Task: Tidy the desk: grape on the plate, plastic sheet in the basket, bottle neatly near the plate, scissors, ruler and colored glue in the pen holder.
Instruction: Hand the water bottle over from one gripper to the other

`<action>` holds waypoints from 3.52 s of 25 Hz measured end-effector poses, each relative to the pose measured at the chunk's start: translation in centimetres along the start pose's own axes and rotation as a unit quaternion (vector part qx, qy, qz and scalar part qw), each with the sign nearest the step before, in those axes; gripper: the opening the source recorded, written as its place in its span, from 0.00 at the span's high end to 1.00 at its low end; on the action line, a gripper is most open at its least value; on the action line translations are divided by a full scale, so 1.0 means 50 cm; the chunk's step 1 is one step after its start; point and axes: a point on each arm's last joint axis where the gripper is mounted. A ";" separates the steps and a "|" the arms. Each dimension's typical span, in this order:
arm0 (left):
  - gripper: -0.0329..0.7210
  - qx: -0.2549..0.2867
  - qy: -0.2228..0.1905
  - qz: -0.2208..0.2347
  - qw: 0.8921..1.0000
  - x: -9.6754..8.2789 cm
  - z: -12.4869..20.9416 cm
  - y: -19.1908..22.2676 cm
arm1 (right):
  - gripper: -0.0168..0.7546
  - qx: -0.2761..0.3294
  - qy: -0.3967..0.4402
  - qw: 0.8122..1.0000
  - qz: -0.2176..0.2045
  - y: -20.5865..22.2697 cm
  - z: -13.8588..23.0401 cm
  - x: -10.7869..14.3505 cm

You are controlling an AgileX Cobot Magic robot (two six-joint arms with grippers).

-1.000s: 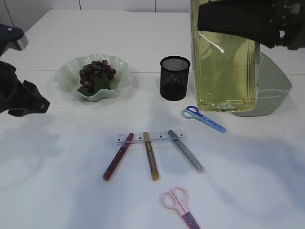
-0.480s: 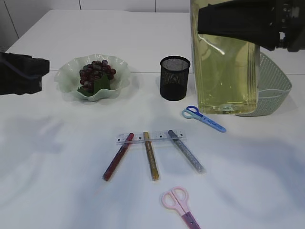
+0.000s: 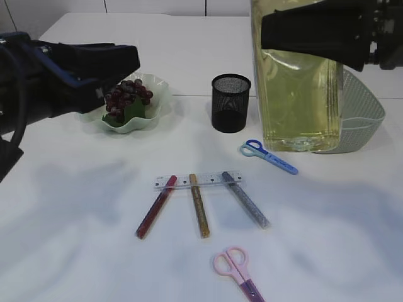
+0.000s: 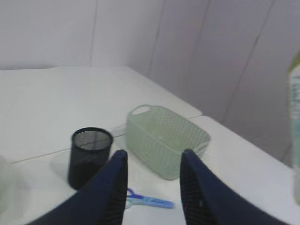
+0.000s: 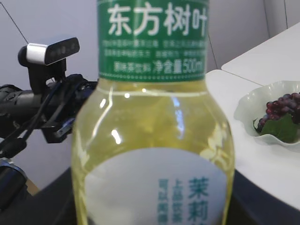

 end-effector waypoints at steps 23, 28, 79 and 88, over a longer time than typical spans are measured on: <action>0.08 -0.055 -0.127 0.271 0.953 -0.093 -0.026 -0.020 | 0.38 -0.041 -0.044 0.997 -0.039 -0.001 -0.014 0.015; 0.08 -0.062 -0.160 0.307 0.936 -0.100 -0.012 -0.006 | 0.38 -0.041 -0.044 0.997 -0.040 -0.001 -0.014 0.015; 0.16 0.029 -0.108 0.422 0.900 -0.151 -0.022 0.124 | 0.38 -0.015 -0.021 0.994 -0.108 0.039 0.002 0.065; 0.17 0.040 -0.108 0.434 0.894 -0.155 -0.017 0.140 | 0.38 -0.015 -0.020 0.994 -0.107 0.039 0.002 0.064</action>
Point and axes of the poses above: a point on each arm's last joint axis where the gripper is mounted, y pointing out along that axis toward the gripper, x along the wrist's bending axis when the last joint is at zero, z = x × y, and after that the axes turned 11 degrees about y, right-handed
